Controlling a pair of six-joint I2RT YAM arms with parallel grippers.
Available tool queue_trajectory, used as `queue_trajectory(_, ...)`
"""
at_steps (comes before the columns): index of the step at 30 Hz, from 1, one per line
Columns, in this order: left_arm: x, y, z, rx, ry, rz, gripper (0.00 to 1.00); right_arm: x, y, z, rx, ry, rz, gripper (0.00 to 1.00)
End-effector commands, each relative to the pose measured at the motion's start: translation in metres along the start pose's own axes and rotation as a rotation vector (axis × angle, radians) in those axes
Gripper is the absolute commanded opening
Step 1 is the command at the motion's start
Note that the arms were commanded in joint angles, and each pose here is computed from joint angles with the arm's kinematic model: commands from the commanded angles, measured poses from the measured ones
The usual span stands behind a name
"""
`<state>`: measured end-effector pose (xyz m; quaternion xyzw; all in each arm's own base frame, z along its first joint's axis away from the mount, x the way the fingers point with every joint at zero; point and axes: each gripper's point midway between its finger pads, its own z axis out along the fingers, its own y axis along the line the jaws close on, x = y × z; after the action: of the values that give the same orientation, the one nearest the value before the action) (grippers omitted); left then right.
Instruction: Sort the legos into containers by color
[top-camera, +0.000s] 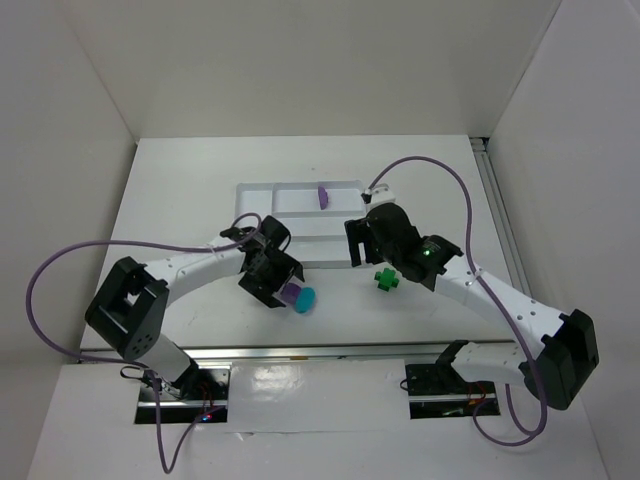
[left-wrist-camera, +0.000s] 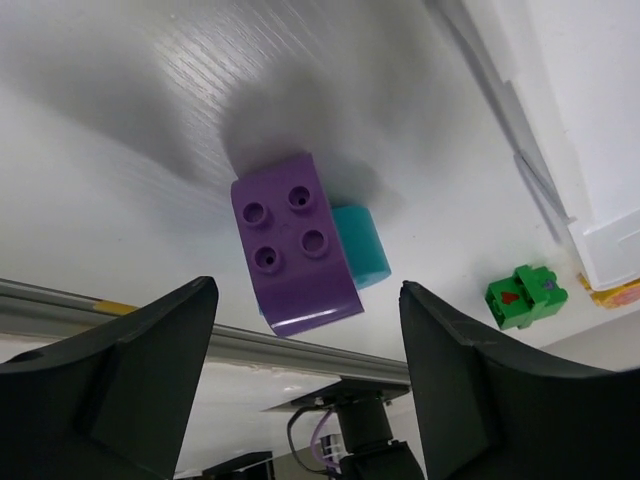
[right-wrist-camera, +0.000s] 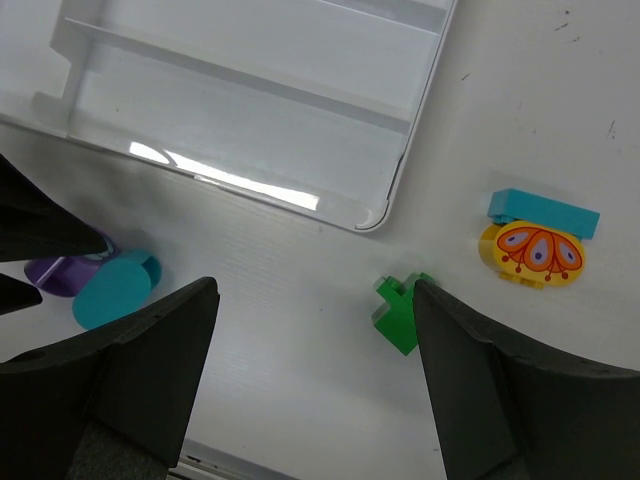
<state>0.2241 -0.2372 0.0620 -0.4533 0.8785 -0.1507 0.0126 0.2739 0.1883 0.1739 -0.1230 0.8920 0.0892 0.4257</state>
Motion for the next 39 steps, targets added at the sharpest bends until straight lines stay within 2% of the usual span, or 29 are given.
queue_trajectory(1, 0.0, 0.002, 0.006, -0.023, -0.006, 0.032, 0.86, 0.002, -0.001, -0.001, 0.002, 0.006, 0.01, 0.86)
queue_trajectory(7, -0.005, 0.006, 0.014, -0.052, -0.027, 0.004, 0.78, -0.002, 0.001, -0.002, -0.01, 0.001, 0.012, 0.86)
queue_trajectory(10, -0.005, 0.009, 0.016, -0.061, -0.028, -0.006, 0.69, -0.002, 0.001, -0.002, -0.01, 0.001, 0.012, 0.86)
queue_trajectory(11, -0.005, 0.007, 0.013, -0.05, -0.027, -0.005, 0.61, 0.0, 0.001, 0.0, -0.007, 0.009, 0.01, 0.86)
queue_trajectory(15, -0.007, -0.005, 0.005, -0.009, -0.045, 0.026, 0.41, 0.003, 0.003, 0.003, -0.014, 0.022, 0.007, 0.86)
queue_trajectory(16, -0.006, -0.012, 0.001, 0.011, -0.044, 0.055, 0.3, 0.004, 0.007, 0.002, -0.036, 0.03, 0.019, 0.86)
queue_trajectory(17, -0.006, -0.017, -0.002, 0.023, -0.044, 0.067, 0.27, 0.004, 0.007, 0.002, -0.036, 0.03, 0.019, 0.86)
queue_trajectory(20, -0.004, -0.044, -0.022, 0.107, -0.057, 0.136, 0.0, 0.006, 0.018, 0.001, -0.107, -0.003, 0.059, 0.86)
queue_trajectory(25, -0.015, -0.1, -0.072, 0.287, -0.066, 0.279, 0.0, -0.019, 0.054, -0.023, -0.347, -0.14, 0.104, 0.86)
queue_trajectory(29, -0.019, -0.141, -0.125, 0.499, 0.012, 0.341, 0.0, -0.06, 0.061, -0.039, -0.35, -0.176, 0.132, 0.86)
queue_trajectory(30, -0.024, -0.146, -0.134, 0.545, 0.054, 0.342, 0.0, -0.082, 0.067, -0.051, -0.381, -0.226, 0.138, 0.86)
queue_trajectory(31, -0.028, -0.151, -0.143, 0.587, 0.06, 0.342, 0.0, -0.09, 0.07, -0.058, -0.411, -0.26, 0.141, 0.86)
queue_trajectory(32, -0.04, -0.16, -0.153, 0.633, 0.04, 0.342, 0.0, -0.112, 0.081, -0.076, -0.491, -0.351, 0.143, 0.86)
queue_trajectory(34, -0.048, -0.163, -0.154, 0.645, 0.058, 0.36, 0.0, -0.121, 0.089, -0.082, -0.544, -0.396, 0.139, 0.86)
queue_trajectory(39, -0.053, -0.164, -0.16, 0.666, 0.096, 0.359, 0.0, -0.123, 0.109, -0.051, -0.582, -0.348, 0.146, 0.86)
